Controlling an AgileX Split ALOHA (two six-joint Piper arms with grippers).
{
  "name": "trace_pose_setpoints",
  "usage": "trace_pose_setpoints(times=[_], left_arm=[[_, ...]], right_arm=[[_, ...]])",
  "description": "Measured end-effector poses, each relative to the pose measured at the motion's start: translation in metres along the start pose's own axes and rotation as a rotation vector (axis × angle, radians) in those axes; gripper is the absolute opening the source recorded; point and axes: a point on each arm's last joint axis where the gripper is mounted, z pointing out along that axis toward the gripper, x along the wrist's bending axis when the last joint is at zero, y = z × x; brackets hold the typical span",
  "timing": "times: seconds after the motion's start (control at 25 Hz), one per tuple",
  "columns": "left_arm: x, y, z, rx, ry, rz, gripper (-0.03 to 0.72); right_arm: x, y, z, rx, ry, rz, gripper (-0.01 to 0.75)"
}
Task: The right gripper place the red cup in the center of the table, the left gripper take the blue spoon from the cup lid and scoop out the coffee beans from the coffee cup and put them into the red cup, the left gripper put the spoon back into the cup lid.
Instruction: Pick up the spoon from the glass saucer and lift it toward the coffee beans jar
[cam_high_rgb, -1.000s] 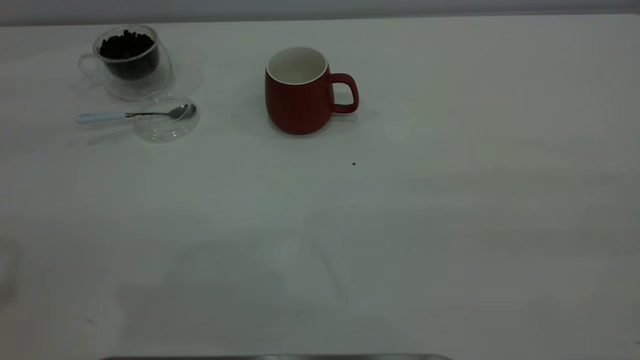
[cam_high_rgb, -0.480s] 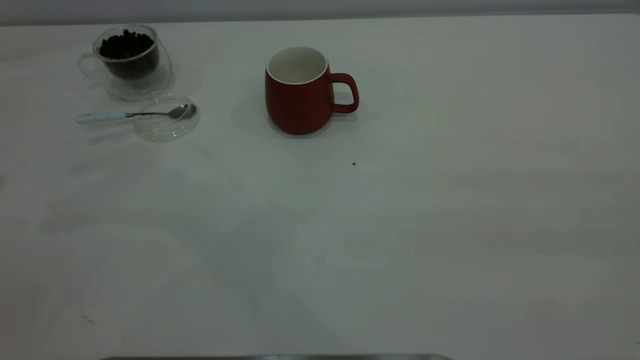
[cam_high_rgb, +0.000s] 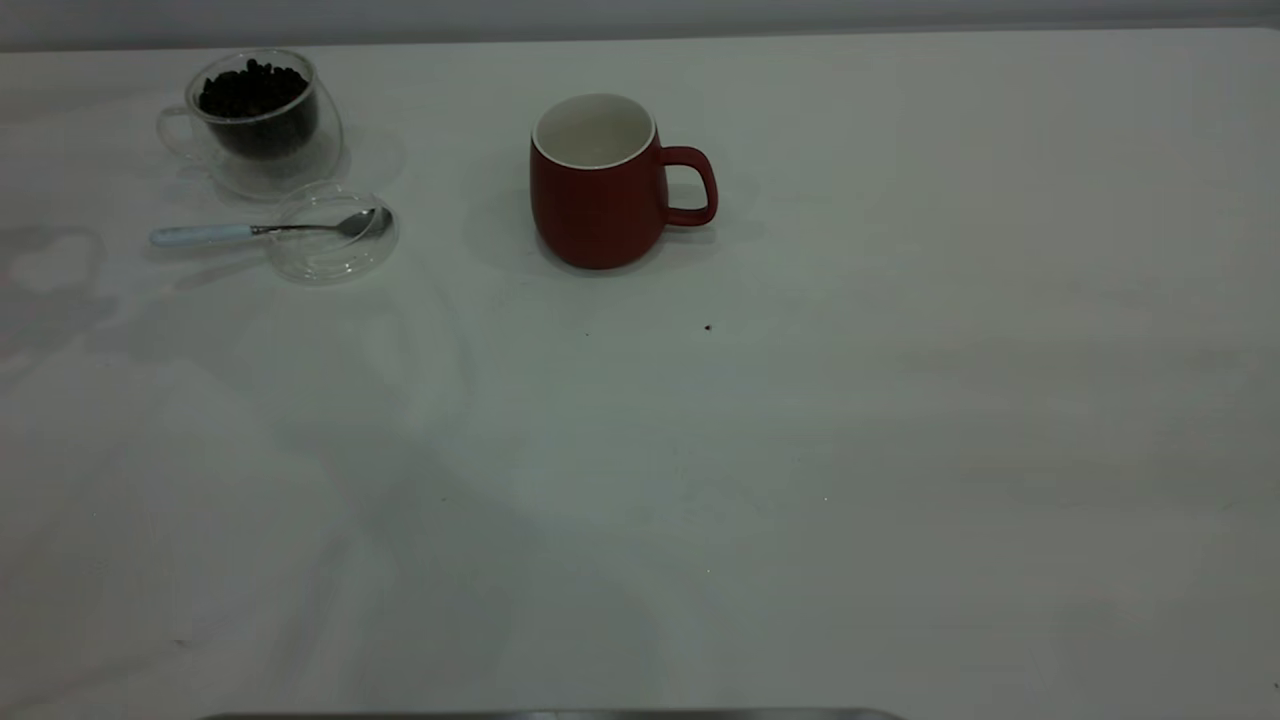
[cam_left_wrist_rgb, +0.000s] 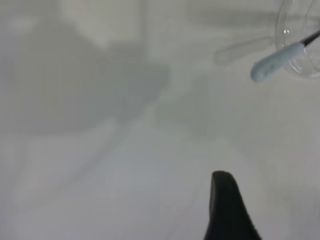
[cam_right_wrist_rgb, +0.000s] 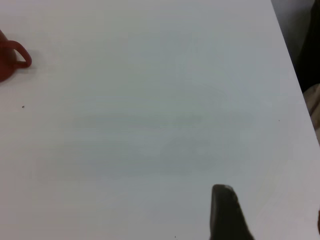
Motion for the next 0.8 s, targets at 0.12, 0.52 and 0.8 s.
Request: trace_pose_setpoints(times=[0.12,0.52,0.8], left_arm=[[0.006,0.003,0.02,-0.019,-0.032,-0.02,0.493],[0.012,0.004,0.068,-0.055,-0.18,0.047,0.523],[0.016,0.002,0.081,-0.058,-0.205,0.081,0.611]], right_arm=[[0.0,0.0,0.0,0.0,0.0,0.0,0.466],[0.0,0.0,0.0,0.0,0.0,0.0,0.466],[0.0,0.0,0.0,0.0,0.0,0.0,0.466]])
